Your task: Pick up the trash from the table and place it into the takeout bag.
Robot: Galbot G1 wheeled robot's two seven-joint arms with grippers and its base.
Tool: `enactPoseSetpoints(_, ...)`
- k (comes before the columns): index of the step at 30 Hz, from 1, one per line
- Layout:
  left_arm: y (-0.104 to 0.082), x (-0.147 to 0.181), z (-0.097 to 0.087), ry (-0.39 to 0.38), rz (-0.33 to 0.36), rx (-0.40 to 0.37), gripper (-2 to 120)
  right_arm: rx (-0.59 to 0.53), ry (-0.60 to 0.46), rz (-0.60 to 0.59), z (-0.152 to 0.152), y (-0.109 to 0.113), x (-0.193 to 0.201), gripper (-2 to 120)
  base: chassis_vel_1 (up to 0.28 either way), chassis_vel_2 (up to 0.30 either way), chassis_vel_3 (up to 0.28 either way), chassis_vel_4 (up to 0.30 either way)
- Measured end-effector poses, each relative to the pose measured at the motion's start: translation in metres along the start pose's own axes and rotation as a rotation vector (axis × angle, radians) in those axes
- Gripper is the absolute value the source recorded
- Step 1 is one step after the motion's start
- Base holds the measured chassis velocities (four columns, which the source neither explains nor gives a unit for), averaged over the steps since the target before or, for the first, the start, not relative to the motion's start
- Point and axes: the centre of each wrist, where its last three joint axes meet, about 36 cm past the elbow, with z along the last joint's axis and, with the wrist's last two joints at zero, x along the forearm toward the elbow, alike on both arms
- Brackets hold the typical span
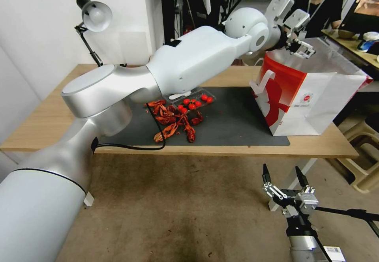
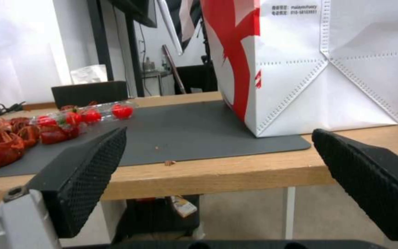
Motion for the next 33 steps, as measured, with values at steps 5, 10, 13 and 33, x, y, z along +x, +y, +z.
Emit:
enactPoseSetpoints(5, -0.002, 0.016, 0.01, -0.045, -0.05, -0.001, 100, 0.001, 0.008, 0.0, 0.002, 0.0, -0.002, 100, 0.0, 0.0, 0.0, 0.0)
enactPoseSetpoints(10, 0.006, 0.036, 0.04, -0.126, -0.272, -0.009, 100, -0.002, 0.008, 0.003, 0.004, 0.0, -0.004, 100, 0.0, 0.0, 0.0, 0.0)
enactPoseSetpoints(13, -0.004, 0.046, 0.055, -0.171, -0.351, -0.028, 100, -0.003, 0.009, 0.002, 0.005, 0.001, -0.004, 100, 0.0, 0.0, 0.0, 0.0)
enactPoseSetpoints(33, -0.022, 0.081, 0.18, -0.272, -0.828, -0.067, 100, -0.005, 0.01, -0.008, 0.005, -0.006, -0.011, 100, 0.0, 0.0, 0.0, 0.0)
